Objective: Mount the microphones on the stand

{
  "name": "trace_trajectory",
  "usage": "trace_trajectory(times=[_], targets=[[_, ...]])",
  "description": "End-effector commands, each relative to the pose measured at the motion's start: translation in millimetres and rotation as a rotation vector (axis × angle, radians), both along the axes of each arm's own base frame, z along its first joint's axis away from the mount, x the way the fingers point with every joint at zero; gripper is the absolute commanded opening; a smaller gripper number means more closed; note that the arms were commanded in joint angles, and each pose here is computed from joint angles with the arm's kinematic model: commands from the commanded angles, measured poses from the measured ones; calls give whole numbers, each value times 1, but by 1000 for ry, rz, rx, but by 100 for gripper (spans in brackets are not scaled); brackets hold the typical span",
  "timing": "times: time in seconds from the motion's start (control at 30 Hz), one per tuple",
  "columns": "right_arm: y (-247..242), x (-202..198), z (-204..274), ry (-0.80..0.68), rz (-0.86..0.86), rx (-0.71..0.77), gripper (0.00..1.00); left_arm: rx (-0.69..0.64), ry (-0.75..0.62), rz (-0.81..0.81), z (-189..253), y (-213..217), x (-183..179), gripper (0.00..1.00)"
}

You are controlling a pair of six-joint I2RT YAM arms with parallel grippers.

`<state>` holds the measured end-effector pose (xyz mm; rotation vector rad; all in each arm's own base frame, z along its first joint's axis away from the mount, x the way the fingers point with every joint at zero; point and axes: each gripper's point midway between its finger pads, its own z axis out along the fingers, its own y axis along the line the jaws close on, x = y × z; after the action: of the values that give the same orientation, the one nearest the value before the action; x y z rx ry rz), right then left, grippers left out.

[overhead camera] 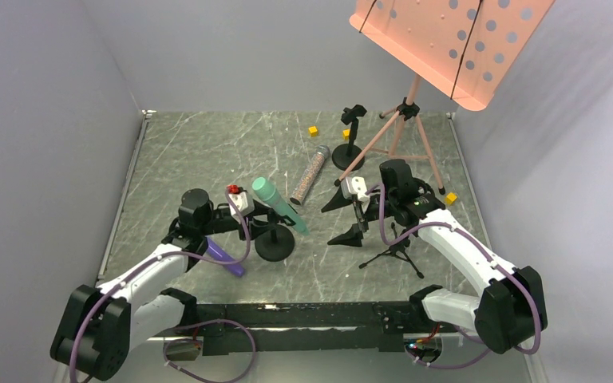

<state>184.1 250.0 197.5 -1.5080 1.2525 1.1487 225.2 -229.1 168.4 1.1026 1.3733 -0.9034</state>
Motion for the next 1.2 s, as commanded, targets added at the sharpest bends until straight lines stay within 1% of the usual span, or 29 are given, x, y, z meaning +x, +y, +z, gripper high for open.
trace_trajectory(times=[0.0,0.1,0.13,0.27,0.3,0.37,0.57,0.83,0.97,1.17], targets=[[0,-7,5,-25,38,31,91,-70,-40,-109,19,-8,-8,48],[0,-7,5,-26,37,30,91,-72,-16,-119,17,-10,-7,46],[0,-7,5,-28,38,31,91,-73,-10,-115,16,-10,-6,41],[0,-7,6,-25,40,32,91,-68,3,-85,14,-9,-1,10],[0,-8,6,-25,41,33,91,-68,3,-79,14,-8,-1,5],[0,-8,6,-25,41,32,91,-70,-7,-59,17,-7,1,0],[0,-8,5,-24,41,32,91,-104,-51,54,42,2,13,0],[0,-7,4,-21,42,31,91,-176,-157,310,92,31,50,0],[0,-8,4,-15,44,32,91,-173,-187,467,102,55,83,0],[1,-7,2,-7,43,25,91,-189,-253,737,117,114,145,0]])
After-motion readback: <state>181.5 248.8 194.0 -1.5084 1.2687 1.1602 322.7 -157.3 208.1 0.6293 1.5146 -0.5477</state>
